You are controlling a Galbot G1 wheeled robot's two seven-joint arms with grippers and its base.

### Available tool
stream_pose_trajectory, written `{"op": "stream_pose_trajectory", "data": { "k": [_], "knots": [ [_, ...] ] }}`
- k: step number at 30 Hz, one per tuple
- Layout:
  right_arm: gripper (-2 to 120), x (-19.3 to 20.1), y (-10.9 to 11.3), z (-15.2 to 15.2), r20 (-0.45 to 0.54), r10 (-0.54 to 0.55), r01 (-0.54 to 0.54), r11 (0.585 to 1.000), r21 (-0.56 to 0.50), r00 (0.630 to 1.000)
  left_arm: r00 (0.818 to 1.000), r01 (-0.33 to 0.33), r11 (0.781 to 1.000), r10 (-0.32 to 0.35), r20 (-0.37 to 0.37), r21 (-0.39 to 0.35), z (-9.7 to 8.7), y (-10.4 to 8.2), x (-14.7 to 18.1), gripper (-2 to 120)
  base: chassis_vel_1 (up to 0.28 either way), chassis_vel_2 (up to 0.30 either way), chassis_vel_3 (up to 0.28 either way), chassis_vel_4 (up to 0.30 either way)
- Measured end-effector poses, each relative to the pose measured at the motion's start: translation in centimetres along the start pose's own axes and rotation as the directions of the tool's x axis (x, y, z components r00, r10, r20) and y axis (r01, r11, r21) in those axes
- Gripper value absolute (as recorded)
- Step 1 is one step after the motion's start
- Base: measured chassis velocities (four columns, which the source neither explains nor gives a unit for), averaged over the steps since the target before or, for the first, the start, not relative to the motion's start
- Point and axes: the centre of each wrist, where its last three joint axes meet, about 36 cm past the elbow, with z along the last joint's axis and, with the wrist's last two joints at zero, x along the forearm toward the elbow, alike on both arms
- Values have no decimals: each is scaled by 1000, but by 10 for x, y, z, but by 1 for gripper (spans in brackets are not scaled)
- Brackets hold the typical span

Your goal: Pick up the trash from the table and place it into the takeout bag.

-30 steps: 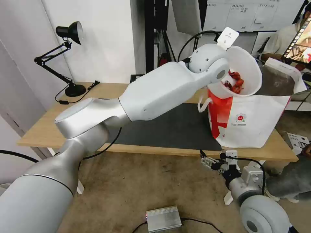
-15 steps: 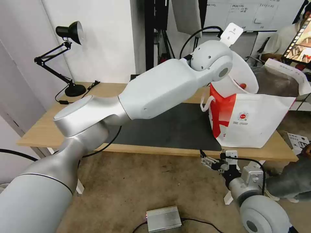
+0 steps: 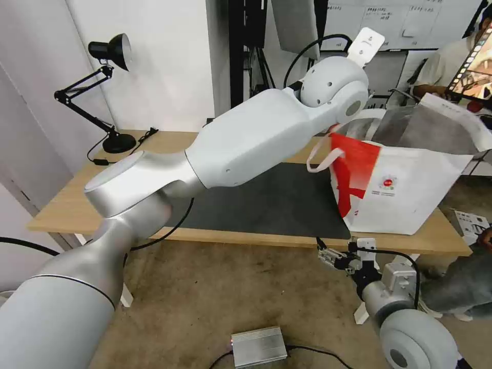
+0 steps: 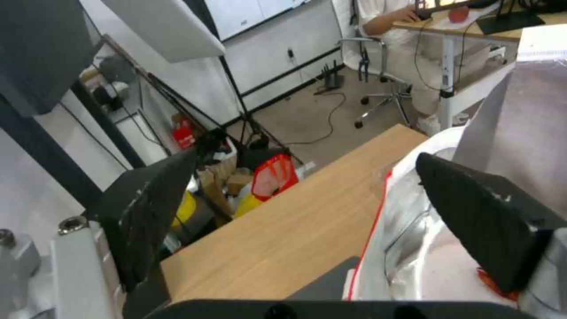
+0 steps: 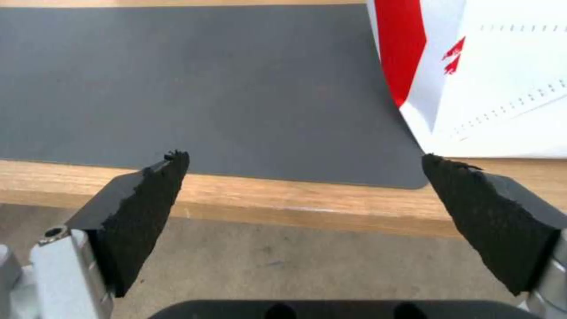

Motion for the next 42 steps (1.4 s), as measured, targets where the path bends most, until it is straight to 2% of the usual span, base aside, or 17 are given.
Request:
{"op": "stream_pose_trajectory", "data": {
  "k": [2,19,26,28,29,32,42],
  "knots": [
    [100,0,0,0,0,0,0,1000,0,1000,1000,7,1000,-7,-5,19,2,-1,2,100,0,0,0,0],
    [100,0,0,0,0,0,0,1000,0,1000,1000,-12,999,13,-25,30,20,-7,3,100,0,0,0,0],
    [100,0,0,0,0,0,0,1000,0,1000,999,7,999,-6,-39,44,40,15,9,100,0,0,0,0],
    [100,0,0,0,0,0,0,1000,0,1000,999,18,999,-16,-45,51,54,31,17,100,0,0,0,0],
    [100,0,0,0,0,0,0,1000,0,1000,999,18,999,-16,-45,51,54,31,17,100,0,0,0,0],
    [100,0,0,0,0,0,0,1000,0,1000,998,37,997,-34,-52,72,70,49,28,100,0,0,0,0],
    [100,0,0,0,0,0,0,1000,0,1000,998,37,992,-32,-46,122,99,72,57,100,0,0,0,0]
  ]
}}
